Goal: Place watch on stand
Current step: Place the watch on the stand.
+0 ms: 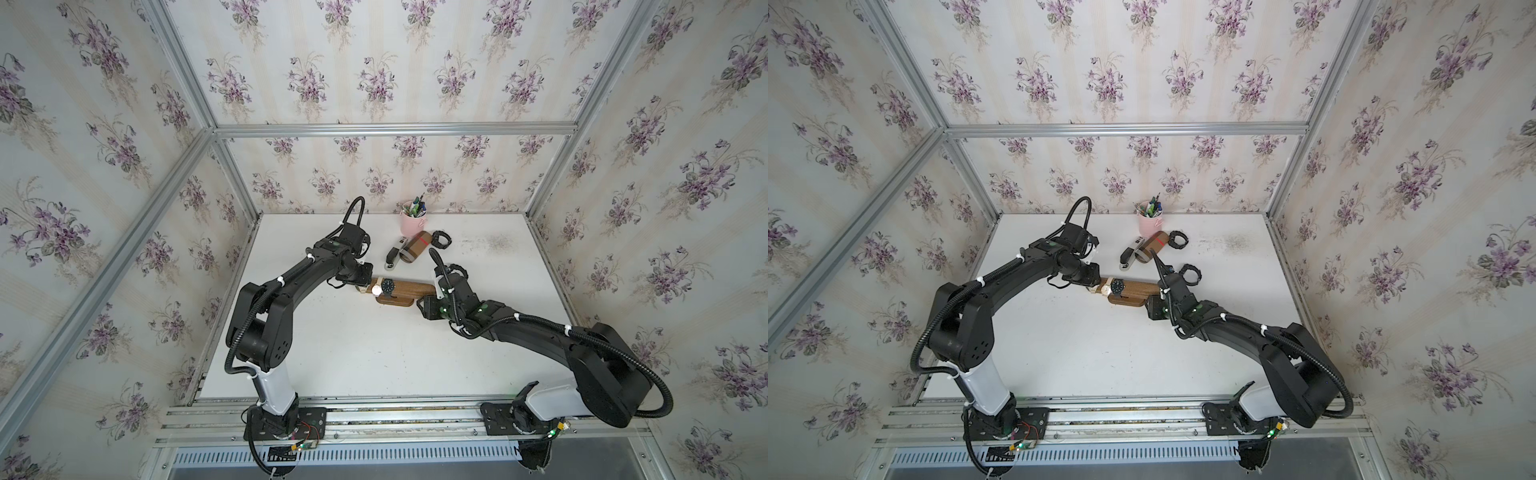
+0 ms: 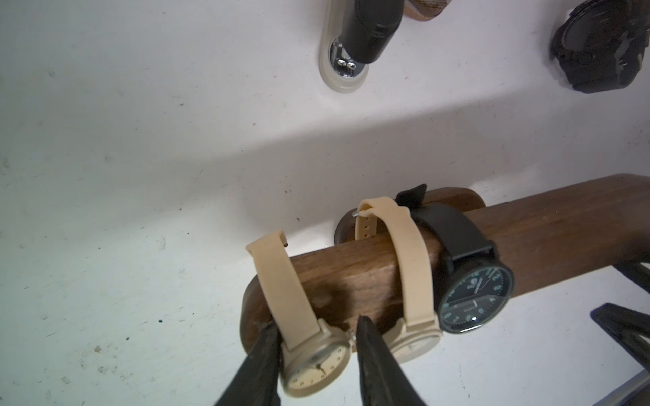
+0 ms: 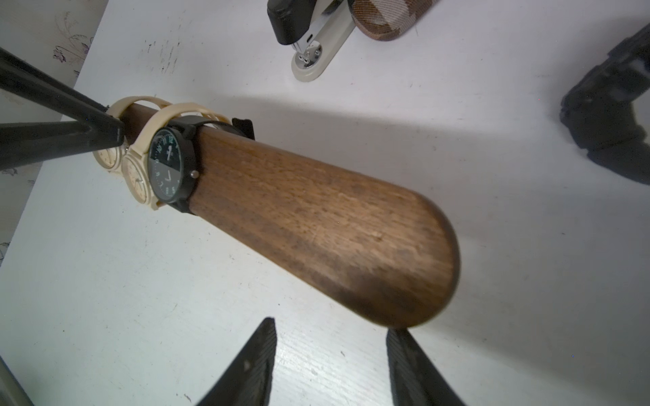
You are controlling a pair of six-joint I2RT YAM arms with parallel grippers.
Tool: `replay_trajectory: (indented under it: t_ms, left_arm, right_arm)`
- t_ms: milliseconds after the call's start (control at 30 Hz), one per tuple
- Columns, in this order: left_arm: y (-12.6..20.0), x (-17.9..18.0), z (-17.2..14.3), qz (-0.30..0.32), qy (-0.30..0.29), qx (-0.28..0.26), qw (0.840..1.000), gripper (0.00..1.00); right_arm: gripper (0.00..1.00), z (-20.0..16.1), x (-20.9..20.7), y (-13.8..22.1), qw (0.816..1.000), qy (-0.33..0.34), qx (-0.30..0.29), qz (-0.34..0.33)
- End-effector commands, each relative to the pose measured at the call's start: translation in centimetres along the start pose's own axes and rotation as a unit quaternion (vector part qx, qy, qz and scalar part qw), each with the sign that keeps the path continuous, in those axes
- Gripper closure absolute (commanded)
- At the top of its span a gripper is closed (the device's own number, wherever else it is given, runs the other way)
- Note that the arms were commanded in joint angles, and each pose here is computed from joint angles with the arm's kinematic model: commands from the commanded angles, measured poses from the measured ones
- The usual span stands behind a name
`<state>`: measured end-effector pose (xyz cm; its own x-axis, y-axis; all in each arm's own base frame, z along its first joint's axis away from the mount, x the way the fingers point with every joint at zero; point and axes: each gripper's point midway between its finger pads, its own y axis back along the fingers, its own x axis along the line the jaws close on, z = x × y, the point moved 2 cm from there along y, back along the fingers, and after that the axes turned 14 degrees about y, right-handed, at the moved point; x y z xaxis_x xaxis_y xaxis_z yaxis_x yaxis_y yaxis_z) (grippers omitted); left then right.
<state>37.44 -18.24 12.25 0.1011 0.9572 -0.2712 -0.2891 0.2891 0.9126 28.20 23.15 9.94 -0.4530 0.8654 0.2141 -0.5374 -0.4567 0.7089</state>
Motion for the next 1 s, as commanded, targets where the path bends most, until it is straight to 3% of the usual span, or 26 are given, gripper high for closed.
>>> replay_trajectory:
  t_ms: [0,367,600,833,967]
  left_arm:
    - [0.1,-0.8,0.3,-0.021,-0.004,-0.003,1.0,0.63]
    - [-0.1,-2.4,0.4,-0.063,-0.018,-0.001,0.998,0.63]
    - [0.1,-2.0,0.5,-0.05,-0.015,-0.008,0.999,0.63]
    - [0.9,-0.5,0.6,-0.007,-0.009,-0.039,0.999,0.56]
    - [0.6,-0.7,0.6,-0.011,-0.011,-0.032,0.999,0.58]
  right_arm:
    - [0.49,0.4,-0.1,-0.1,1.0,0.001,-0.007,-0.005]
    - [0.47,0.6,-1.1,-0.6,1.0,0.008,-0.003,-0.006]
    - [0.47,0.8,-1.5,-0.3,1.0,0.007,-0.007,-0.016]
    - [0.48,1.3,-2.1,0.4,1.0,0.007,-0.014,-0.025]
    - [0.48,1.5,-2.1,0.4,1.0,0.008,-0.014,-0.025]
